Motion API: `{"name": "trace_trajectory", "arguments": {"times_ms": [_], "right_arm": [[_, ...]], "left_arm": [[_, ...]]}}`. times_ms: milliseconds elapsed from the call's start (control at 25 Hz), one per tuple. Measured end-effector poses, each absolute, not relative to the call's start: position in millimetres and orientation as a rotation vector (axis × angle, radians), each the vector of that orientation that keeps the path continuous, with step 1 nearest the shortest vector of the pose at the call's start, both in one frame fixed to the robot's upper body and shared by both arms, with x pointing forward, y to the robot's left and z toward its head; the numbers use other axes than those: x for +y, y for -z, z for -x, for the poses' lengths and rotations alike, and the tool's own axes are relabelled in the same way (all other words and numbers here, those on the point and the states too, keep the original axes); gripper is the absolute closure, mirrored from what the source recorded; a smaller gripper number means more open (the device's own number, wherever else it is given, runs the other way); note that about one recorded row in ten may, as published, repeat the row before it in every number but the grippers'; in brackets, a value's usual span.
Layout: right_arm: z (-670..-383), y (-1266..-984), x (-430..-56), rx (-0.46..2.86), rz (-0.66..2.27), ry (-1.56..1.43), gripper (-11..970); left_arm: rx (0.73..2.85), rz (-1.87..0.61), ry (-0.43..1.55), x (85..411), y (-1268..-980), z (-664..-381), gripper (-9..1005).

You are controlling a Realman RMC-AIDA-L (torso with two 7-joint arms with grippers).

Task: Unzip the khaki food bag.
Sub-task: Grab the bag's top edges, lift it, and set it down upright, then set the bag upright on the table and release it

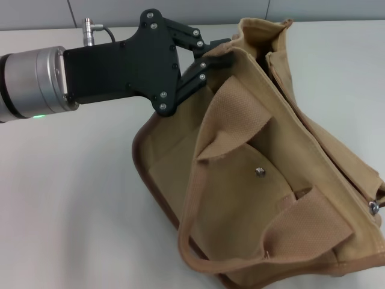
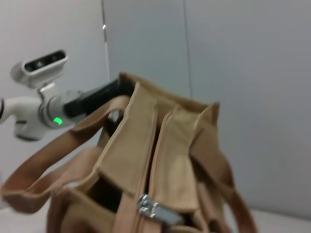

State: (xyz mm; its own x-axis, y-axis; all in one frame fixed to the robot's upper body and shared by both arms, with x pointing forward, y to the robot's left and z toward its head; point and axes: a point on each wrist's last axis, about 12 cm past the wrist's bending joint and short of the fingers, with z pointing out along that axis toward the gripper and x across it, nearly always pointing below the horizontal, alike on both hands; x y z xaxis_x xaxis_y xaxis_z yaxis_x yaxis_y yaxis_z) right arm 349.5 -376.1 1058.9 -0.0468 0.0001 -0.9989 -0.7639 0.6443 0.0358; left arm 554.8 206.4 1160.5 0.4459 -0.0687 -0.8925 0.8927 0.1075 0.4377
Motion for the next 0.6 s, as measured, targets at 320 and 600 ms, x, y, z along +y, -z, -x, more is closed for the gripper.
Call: {"name": "trace_trajectory", "arguments": {"times_ms": [320, 600], "right_arm": [[-375.5, -1057.4, -361.0, 1.489, 0.739, -0.734, 395], [-400.0, -1060.6, -350.9, 1.435, 0.795, -0.727, 317]], "left_arm": [[0.844, -1.259, 0.849, 206.1, -1156.6, -553.5, 859], [0.852, -1.254, 0.851, 206.7, -1153.5, -552.4, 851]]}}
